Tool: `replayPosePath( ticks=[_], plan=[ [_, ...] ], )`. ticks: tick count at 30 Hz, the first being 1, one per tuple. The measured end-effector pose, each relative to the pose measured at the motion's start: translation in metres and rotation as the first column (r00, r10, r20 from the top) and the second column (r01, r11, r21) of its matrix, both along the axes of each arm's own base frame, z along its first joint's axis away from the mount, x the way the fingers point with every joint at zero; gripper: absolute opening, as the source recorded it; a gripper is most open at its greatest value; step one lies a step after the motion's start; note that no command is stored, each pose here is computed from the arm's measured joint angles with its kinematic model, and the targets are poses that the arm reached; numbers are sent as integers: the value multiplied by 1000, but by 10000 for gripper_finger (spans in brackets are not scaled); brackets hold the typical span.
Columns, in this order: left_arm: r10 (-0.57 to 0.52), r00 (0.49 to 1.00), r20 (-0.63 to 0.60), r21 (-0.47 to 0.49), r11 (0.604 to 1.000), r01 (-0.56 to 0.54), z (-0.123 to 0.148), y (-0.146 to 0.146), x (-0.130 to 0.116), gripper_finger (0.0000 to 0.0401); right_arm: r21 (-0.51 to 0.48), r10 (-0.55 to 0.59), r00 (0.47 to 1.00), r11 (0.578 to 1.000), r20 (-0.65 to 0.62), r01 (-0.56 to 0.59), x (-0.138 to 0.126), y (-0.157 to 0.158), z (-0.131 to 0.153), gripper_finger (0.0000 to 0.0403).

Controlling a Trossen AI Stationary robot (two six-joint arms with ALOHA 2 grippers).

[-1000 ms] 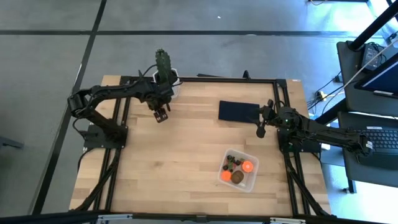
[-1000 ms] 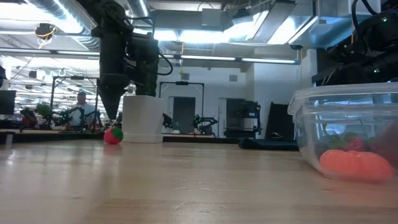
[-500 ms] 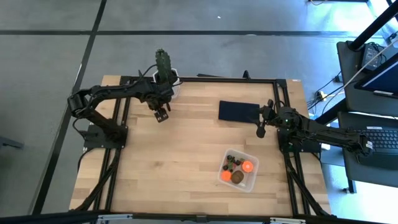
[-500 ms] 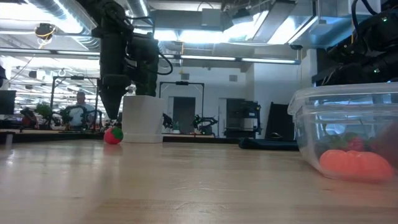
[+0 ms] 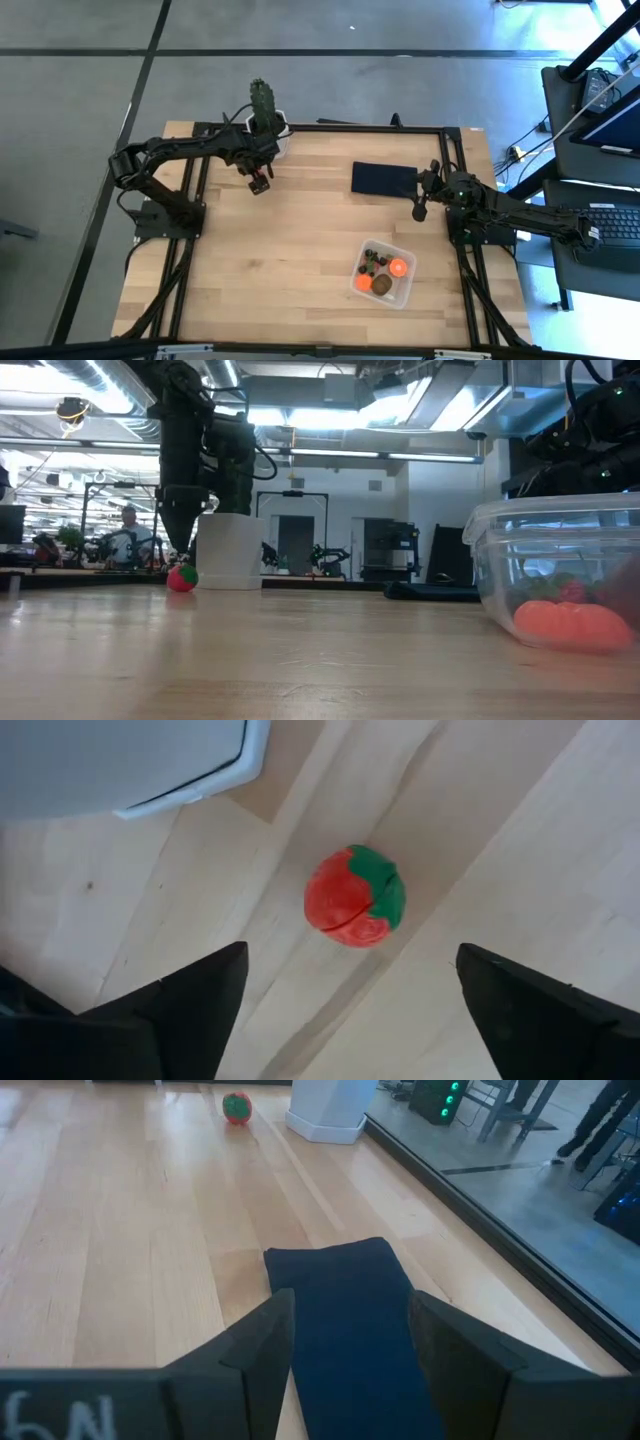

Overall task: Pick and placing Produce into tupperware
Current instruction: Put the strawberry into the transparent bin

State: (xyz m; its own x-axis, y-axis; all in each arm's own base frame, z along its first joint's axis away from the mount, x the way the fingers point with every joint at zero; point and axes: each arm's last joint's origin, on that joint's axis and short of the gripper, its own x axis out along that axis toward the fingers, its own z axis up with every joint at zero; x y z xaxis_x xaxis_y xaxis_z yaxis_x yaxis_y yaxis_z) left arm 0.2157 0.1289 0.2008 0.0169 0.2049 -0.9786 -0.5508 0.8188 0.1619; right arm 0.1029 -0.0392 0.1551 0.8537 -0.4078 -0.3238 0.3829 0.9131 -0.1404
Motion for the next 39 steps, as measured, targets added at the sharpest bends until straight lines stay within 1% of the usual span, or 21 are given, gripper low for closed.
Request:
replayPosePath(
  ticks=[6,10,19,26,29,31,36,39],
  plan=[
    [-2,1000,0,0,1000,2,0,0,0,352,0,0,1000,1000,0,0,0,0,0,198],
    [-4,1000,0,0,1000,4,0,-1,0,346,0,0,1000,1000,0,0,0,0,0,198],
    [18,1000,8,2,1000,-18,0,0,1,344,0,0,1000,1000,0,0,0,0,0,198],
    [23,998,55,20,999,-24,1,2,5,344,0,0,1000,1000,0,0,0,0,0,198],
    [47,997,61,18,999,-48,0,2,5,344,0,0,1000,1000,0,0,0,0,0,198],
    [58,996,64,18,998,-59,-2,2,4,344,0,0,1000,1000,0,0,0,0,0,198],
    [73,997,38,1,997,-73,-21,-3,-4,343,0,0,1000,1000,0,0,0,0,0,198],
    [74,995,65,13,997,-75,-29,-3,-4,343,0,0,1000,1000,0,0,0,0,0,198]
  ],
)
